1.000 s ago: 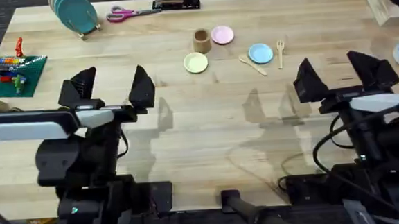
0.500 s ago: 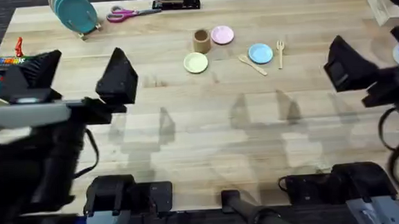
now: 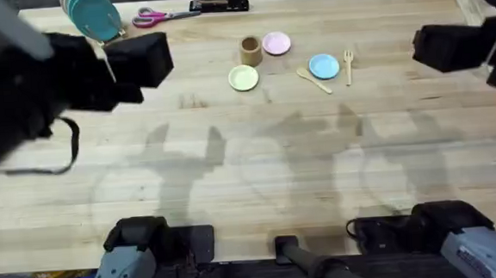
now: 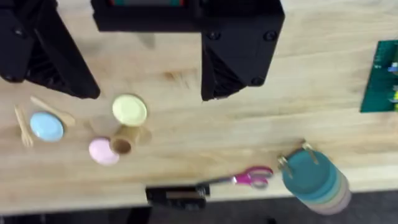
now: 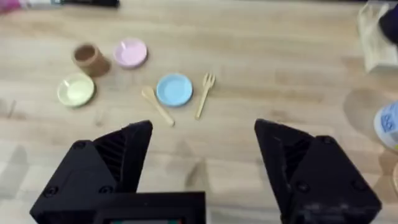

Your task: Pick up a utensil and set it on the pink plate, then put the other utensil in the container.

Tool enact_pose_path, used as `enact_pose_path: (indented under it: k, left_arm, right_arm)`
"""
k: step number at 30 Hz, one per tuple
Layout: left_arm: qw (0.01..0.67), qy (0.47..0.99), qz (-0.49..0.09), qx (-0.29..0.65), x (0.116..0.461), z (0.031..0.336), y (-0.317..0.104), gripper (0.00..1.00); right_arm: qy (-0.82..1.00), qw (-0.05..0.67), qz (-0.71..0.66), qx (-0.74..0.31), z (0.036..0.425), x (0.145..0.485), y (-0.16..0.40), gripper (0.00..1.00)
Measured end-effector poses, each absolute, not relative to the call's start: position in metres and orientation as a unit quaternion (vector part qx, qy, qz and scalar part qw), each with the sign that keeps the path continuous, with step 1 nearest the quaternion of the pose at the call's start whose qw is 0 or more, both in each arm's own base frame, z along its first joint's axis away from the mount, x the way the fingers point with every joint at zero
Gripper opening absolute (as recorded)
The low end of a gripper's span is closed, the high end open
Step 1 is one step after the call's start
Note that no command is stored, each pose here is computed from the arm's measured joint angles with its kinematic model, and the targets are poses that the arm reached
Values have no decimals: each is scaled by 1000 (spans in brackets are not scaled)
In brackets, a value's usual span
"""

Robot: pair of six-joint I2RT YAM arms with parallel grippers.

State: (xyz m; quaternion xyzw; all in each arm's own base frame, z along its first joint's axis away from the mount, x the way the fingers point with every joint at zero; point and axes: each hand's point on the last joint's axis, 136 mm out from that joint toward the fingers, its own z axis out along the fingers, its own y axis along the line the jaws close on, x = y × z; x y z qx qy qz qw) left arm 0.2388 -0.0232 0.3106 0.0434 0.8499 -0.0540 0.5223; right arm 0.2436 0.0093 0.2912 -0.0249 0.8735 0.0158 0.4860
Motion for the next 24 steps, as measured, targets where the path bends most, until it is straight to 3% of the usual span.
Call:
enact_pose_path:
  k: [12, 24]
  left_arm:
    - [376, 916, -71, 122, 279, 283, -37, 993]
    - [290, 940, -72, 168, 297, 240, -39, 993]
  right_arm:
    - [933, 348, 27, -83, 255, 279, 34, 998]
    - [956, 261, 33, -131, 209, 290, 54, 998]
